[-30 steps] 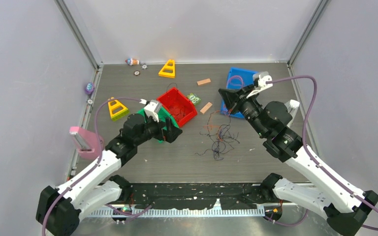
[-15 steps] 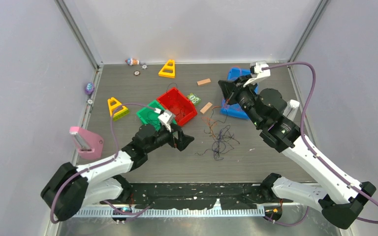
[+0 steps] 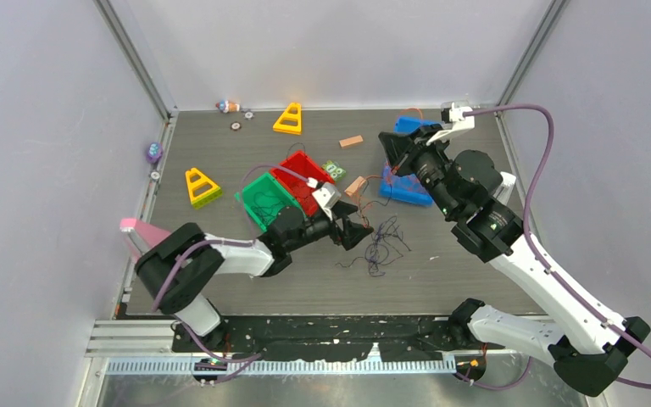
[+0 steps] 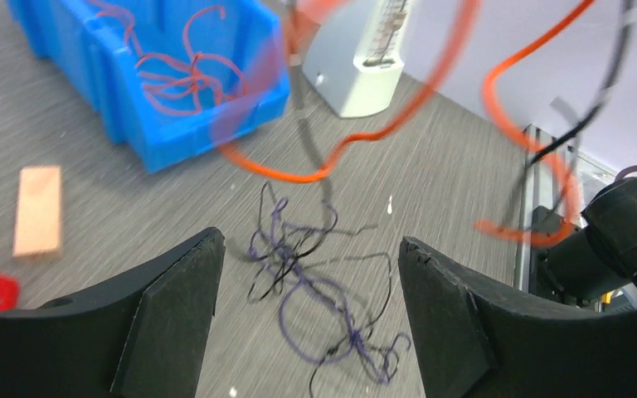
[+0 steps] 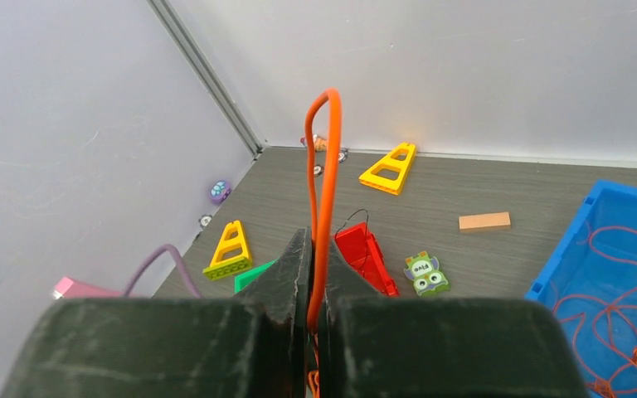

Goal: Untangle the cables

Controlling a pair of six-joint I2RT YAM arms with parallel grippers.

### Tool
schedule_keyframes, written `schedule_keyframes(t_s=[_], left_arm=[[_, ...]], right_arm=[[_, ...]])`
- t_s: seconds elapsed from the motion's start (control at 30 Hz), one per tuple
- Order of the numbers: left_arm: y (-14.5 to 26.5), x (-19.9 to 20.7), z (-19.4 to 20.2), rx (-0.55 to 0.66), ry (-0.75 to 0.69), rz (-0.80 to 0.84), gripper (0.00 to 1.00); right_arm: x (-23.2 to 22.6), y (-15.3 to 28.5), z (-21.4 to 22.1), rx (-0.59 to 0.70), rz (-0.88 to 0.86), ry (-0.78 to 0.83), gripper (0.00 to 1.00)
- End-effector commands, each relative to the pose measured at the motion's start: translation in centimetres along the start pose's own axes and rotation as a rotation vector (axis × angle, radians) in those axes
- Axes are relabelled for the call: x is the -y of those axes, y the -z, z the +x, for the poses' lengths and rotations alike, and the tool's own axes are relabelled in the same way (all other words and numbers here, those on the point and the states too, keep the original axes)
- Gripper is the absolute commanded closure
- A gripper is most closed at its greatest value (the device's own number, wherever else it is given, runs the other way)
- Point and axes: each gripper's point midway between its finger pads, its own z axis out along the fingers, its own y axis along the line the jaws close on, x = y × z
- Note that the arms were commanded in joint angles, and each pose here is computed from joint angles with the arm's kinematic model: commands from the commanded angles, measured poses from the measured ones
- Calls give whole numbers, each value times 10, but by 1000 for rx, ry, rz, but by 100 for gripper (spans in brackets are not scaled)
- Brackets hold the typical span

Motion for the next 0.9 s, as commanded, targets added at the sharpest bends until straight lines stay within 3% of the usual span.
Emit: schedule_keyframes(t_s=[0.0,0.07,0.13,0.17,0.33,0.53,0.73,0.87], left_arm=[[-25,32,-51,230,-41,134,24],[-32,33,-51,231,-30,137,48],[-34,20,-47,213,-17,72,90],[-32,13,-45,205,-16,29,100],[-4,-20,-18,120,20,-111,100],[54,-55,18,39,204,-214,100],[104,-74,59,-171,203,-414,100],[125,-78,65,-214,210,-492,100]], right_arm=[[-14,6,-41,106,-43,-48,95],[-14,6,-43,111,-44,-50,95],[-12,8,-47,119,-38,-46,95],[-10,9,-49,124,-26,-43,95],[18,23,-75,179,96,50,95],[53,60,-139,332,282,154,95],[65,75,-171,385,392,250,95],[68,79,-188,394,443,297,95]])
